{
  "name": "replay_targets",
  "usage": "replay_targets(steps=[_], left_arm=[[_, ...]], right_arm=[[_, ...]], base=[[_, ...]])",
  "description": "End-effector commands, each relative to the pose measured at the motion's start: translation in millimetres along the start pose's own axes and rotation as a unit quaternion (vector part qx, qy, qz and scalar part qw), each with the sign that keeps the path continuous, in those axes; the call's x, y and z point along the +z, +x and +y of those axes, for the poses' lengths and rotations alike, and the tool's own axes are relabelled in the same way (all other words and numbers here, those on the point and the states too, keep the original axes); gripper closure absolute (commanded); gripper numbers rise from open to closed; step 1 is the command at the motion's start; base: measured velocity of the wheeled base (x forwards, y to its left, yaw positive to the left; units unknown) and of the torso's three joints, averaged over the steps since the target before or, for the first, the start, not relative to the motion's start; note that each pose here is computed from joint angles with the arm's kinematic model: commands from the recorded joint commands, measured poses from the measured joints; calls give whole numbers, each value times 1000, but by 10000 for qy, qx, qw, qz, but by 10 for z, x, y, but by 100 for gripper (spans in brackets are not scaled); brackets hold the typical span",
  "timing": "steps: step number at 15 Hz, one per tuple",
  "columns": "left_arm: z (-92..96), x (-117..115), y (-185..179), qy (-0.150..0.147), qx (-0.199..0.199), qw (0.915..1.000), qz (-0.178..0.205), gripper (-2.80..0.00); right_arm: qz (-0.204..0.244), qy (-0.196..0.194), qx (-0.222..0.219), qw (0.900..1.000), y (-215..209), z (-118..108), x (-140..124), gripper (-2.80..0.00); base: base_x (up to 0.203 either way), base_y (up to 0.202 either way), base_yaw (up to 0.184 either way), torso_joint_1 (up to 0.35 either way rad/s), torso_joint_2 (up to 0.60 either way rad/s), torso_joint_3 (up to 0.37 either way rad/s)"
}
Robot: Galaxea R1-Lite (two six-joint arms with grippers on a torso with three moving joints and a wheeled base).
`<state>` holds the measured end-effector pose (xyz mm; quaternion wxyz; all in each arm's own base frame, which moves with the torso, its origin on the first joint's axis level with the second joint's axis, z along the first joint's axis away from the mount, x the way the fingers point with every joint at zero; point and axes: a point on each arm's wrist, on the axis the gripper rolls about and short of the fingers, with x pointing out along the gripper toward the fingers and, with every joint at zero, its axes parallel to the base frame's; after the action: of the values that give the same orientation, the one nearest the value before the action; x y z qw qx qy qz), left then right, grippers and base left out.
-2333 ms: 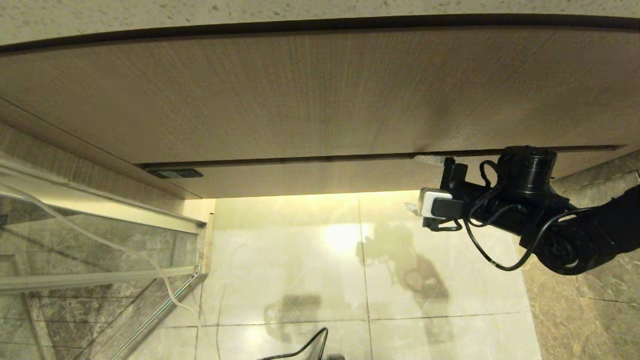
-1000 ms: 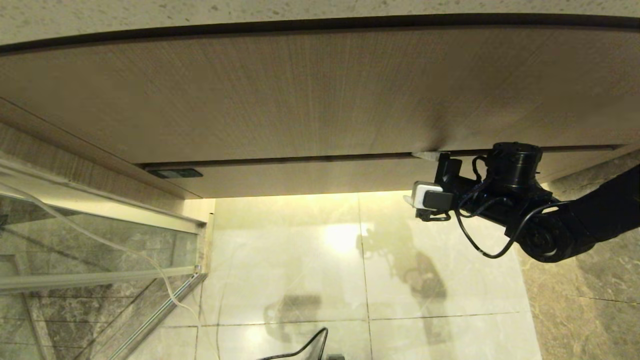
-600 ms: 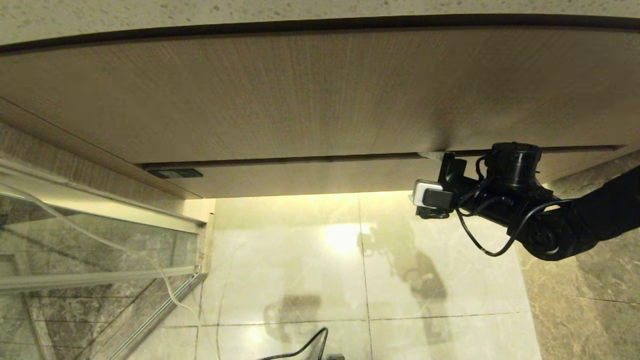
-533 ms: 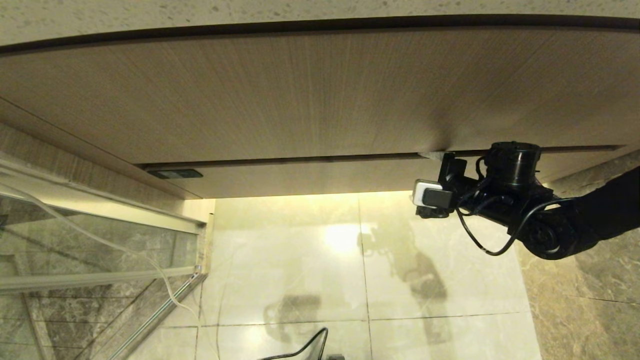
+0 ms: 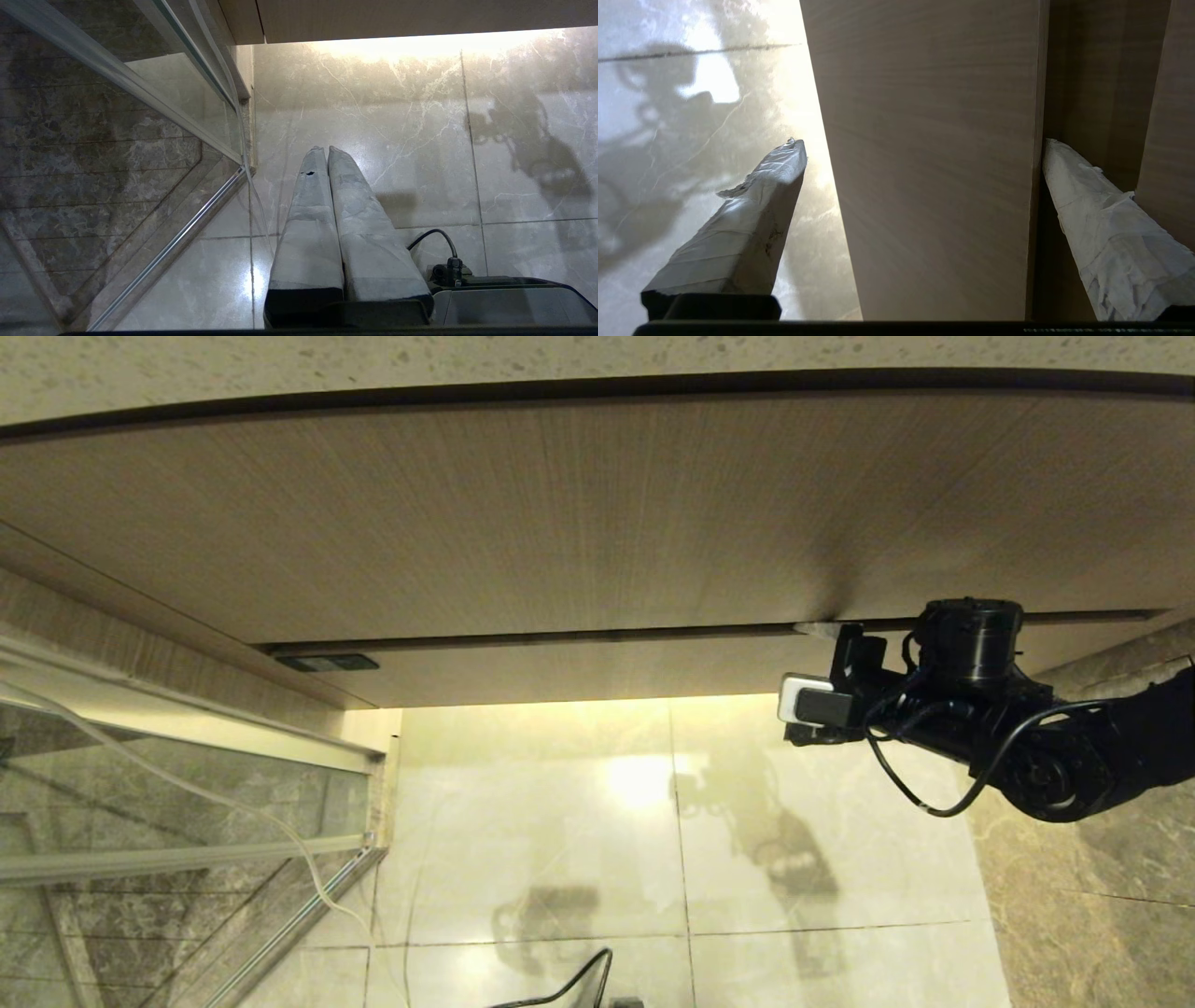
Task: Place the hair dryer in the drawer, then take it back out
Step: Pull open the drawer
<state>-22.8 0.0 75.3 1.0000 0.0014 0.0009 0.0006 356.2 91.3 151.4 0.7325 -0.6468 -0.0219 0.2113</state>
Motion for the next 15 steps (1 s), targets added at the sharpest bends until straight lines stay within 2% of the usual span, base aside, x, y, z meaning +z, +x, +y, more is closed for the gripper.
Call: replay_targets(steps=[1,7,11,15], left_arm=[[0,0,0,2,1,10000,-1,0],[0,0,0,2,1,10000,-1,0],[0,0,0,2,1,10000,-1,0],[0,0,0,2,1,10000,-1,0]], right_arm=[[39,-38,41,10000,-46,-16,16,-280],[39,-49,165,9998,-227,23,52,-280],[106,-72,232,9997,-284,1,176,-280],[45,-20,60,10000,-291,-83,210,-280]], base=[[0,0,0,0,0,0],[0,0,0,0,0,0],[0,0,0,0,0,0],[0,0,0,0,0,0]])
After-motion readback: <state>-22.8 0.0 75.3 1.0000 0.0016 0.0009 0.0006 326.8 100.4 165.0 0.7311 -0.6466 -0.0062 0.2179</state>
